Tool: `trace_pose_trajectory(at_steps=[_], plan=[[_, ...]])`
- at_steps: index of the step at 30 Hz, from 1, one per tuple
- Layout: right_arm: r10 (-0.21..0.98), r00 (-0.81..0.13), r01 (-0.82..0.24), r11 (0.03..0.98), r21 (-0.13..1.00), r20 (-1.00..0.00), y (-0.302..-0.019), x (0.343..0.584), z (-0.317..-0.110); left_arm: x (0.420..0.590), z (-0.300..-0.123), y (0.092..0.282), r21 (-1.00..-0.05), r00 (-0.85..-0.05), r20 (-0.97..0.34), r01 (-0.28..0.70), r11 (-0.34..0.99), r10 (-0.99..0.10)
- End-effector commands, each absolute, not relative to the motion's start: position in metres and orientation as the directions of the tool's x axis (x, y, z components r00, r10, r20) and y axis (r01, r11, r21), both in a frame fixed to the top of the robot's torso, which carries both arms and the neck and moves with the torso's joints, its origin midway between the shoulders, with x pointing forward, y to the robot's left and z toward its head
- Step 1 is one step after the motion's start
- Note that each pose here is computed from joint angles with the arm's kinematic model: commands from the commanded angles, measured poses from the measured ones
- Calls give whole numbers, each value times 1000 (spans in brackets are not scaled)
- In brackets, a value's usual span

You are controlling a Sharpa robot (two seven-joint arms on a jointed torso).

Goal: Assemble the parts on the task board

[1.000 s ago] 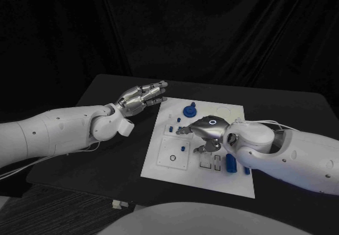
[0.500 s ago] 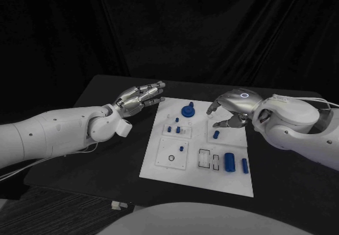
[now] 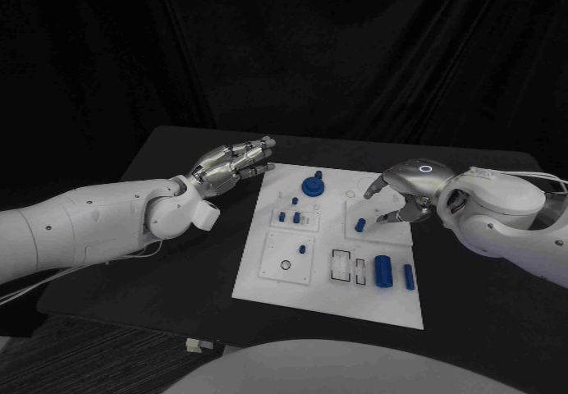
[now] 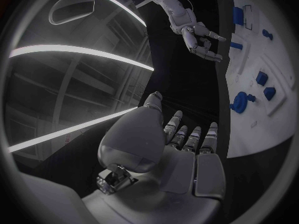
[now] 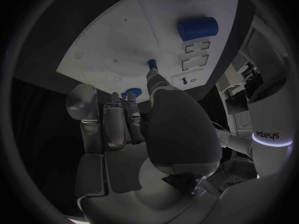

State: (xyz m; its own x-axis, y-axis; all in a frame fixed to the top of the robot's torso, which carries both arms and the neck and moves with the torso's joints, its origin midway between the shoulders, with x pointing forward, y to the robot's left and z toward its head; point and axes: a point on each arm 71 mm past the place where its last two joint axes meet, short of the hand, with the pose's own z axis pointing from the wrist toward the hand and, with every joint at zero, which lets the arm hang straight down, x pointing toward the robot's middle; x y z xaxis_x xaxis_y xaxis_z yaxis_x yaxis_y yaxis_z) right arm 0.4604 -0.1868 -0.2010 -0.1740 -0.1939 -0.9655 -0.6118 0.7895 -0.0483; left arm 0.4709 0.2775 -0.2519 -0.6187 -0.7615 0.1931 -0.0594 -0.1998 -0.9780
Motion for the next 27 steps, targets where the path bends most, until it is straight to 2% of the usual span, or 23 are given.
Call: trace_pose_trajectory(at_steps=[1, 12, 27], plan=[[-191, -217, -627, 779, -13, -957, -186, 458, -209, 471, -251, 277, -975, -616, 200, -51, -215, -761], [-149, -243, -661, 749, 51, -959, -180, 454, -229, 470, -251, 279, -976, -614, 199, -53, -213, -763], [-142, -256, -702, 707, 82, -956, -165, 450, -240, 471, -252, 277, -976, -619, 203, -61, -211, -758]])
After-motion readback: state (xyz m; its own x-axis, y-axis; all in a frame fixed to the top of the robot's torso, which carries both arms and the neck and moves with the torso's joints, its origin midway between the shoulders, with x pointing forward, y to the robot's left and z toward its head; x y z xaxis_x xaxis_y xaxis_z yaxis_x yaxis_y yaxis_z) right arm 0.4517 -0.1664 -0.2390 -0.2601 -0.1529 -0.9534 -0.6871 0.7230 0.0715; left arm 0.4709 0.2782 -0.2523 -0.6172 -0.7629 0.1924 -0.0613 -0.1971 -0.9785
